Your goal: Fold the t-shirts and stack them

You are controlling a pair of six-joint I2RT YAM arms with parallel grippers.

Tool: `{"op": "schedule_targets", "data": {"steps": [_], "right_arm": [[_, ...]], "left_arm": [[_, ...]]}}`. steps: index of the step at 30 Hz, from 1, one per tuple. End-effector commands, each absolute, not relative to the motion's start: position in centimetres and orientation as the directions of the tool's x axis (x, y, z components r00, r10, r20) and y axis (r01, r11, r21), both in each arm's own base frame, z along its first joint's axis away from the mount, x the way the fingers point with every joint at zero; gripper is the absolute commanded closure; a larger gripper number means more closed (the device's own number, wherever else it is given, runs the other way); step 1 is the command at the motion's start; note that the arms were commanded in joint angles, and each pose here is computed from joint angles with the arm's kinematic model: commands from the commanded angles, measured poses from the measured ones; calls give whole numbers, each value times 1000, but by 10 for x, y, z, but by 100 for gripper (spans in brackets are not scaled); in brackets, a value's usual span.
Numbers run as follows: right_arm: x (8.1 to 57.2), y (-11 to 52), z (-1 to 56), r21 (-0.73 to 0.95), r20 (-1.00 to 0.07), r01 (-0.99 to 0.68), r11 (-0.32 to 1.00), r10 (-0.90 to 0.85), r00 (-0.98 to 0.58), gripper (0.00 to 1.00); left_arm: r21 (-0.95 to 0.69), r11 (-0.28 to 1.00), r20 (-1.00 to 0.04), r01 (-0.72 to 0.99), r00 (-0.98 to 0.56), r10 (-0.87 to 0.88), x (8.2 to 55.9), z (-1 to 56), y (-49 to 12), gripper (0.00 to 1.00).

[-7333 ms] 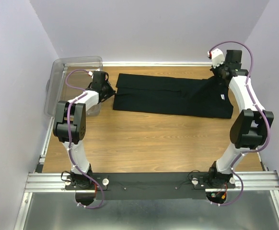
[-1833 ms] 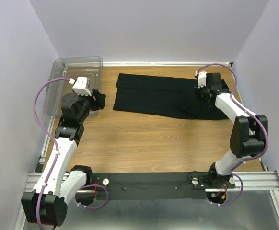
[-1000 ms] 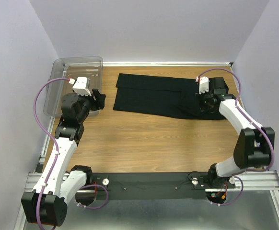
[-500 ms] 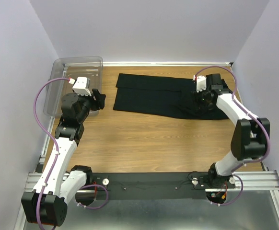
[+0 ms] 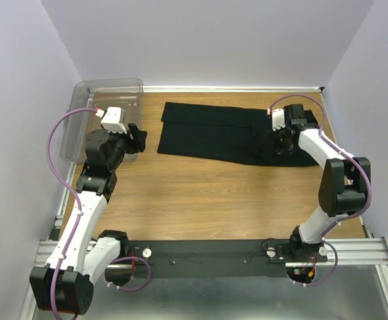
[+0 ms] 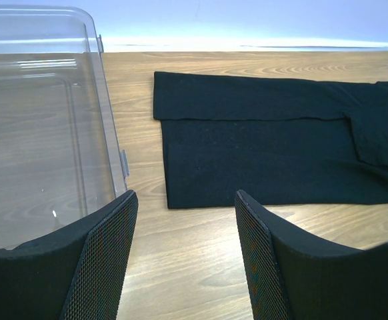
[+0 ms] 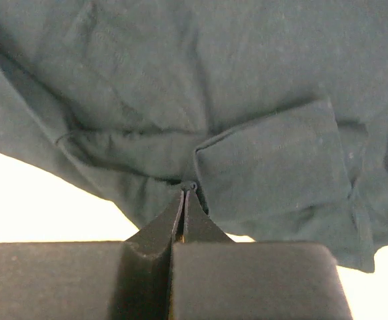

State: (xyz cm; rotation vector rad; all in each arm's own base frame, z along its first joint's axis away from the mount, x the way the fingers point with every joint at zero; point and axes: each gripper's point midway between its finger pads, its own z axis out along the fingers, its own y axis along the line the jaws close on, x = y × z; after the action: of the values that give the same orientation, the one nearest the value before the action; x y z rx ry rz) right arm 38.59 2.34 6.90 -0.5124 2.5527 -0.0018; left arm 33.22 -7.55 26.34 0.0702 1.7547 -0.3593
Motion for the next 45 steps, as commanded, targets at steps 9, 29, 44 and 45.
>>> {"op": "schedule_targets", "data": {"steps": [9, 29, 44, 45], "right_arm": [[353, 45, 138, -66, -683, -429, 901, -354, -638, 99], [380, 98, 114, 0, -689, -623, 782, -451, -567, 100], [355, 56, 118, -9, -678, -478, 878, -356, -642, 64], [362, 44, 120, -22, -683, -440, 898, -335, -649, 64]], "left_arm": [[-188, 947, -973, 262, -184, -142, 332, 275, -76, 32], [-183, 951, -972, 248, -191, -137, 334, 271, -74, 32], [-189, 945, -971, 266, -196, -139, 334, 271, -77, 32], [-188, 946, -971, 266, -197, -137, 334, 271, -77, 32]]}}
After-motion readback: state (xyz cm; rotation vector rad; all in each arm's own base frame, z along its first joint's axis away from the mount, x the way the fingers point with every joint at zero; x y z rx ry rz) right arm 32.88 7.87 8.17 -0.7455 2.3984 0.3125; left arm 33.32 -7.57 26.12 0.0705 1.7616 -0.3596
